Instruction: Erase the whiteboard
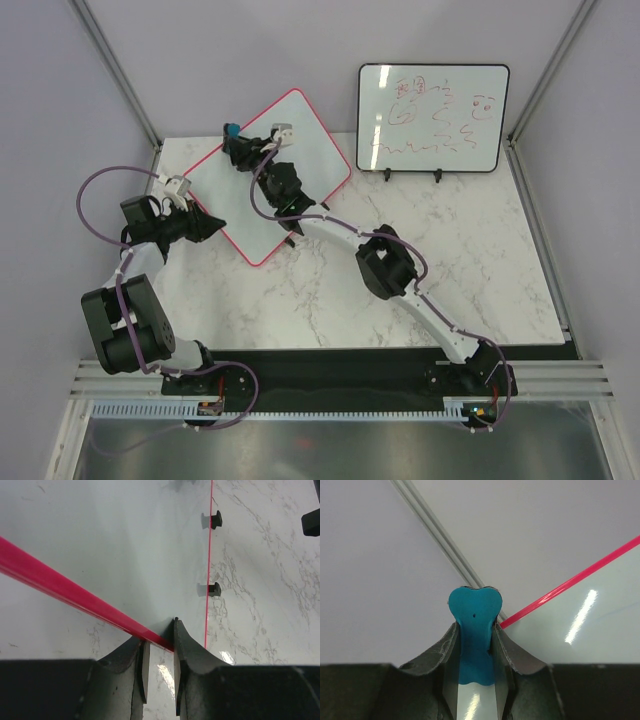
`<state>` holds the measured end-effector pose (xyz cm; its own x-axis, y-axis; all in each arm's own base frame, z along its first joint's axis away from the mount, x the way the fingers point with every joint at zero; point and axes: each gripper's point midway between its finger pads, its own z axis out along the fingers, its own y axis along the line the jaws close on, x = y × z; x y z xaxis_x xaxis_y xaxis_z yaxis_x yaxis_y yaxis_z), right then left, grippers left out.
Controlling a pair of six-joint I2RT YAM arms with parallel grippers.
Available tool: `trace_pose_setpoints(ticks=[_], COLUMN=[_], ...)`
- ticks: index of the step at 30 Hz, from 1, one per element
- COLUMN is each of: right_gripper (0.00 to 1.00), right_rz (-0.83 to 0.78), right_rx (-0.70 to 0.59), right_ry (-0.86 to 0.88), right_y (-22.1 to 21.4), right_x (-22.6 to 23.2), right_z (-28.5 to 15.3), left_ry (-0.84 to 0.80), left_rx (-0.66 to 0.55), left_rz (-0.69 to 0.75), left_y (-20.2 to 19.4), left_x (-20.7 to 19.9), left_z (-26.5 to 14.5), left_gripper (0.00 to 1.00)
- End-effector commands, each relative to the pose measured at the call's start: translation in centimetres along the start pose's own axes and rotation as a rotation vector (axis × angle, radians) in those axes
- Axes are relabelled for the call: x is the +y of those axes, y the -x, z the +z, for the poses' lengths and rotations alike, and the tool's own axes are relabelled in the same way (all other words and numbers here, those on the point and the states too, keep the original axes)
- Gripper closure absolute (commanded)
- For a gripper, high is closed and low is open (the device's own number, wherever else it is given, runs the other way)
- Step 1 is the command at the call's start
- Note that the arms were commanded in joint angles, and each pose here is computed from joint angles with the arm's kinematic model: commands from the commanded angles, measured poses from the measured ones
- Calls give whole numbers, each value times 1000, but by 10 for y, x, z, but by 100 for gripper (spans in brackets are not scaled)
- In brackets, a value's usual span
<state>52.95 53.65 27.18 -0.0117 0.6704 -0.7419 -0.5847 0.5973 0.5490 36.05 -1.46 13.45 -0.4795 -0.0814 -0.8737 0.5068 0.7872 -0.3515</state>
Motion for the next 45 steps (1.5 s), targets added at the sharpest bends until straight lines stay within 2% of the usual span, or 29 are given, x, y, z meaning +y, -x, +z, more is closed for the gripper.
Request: trace_pose_setpoints(ticks=[1,7,13,20,27,29,32,33,34,36,39,45], right_gripper=[100,100,100,100,100,100,100,100,100,100,100,100], right_rz=[-69,-88,-158,-164,-210,-237,-225,-225,-198,-167,-174,-239], right_rx=[-24,-76,-44,0,61,55,-10,-19,-70,-119,-202,-162], right_ry=[-19,-206,-307,-205,-15,-7,-96,-159,-162,-194,-199,-152], right_y=[16,55,68,60,26,26,51,55,76,91,117,106], right_x=[-20,-110,-169,-140,-53,-47,-66,-93,-93,-115,-124,-133], right_z=[7,17,16,17,9,8,19,21,29,35,38,38], left_ry=[88,86,83,90,93,94,96,97,97,95,96,95], left_rx=[-67,-65,-65,-65,-64,-59,-54,-52,-52,-49,-41,-42], left_rz=[282,293,292,293,296,293,300,303,308,305,301,295], left_y=[34,32,32,33,33,32,31,31,31,29,24,24], left_x=[20,19,18,20,20,20,20,20,20,20,21,20], left_z=[-5,-5,-4,-5,-5,-5,-7,-7,-8,-7,-6,-6], left_gripper=[98,98,98,98,98,98,98,98,98,98,98,98])
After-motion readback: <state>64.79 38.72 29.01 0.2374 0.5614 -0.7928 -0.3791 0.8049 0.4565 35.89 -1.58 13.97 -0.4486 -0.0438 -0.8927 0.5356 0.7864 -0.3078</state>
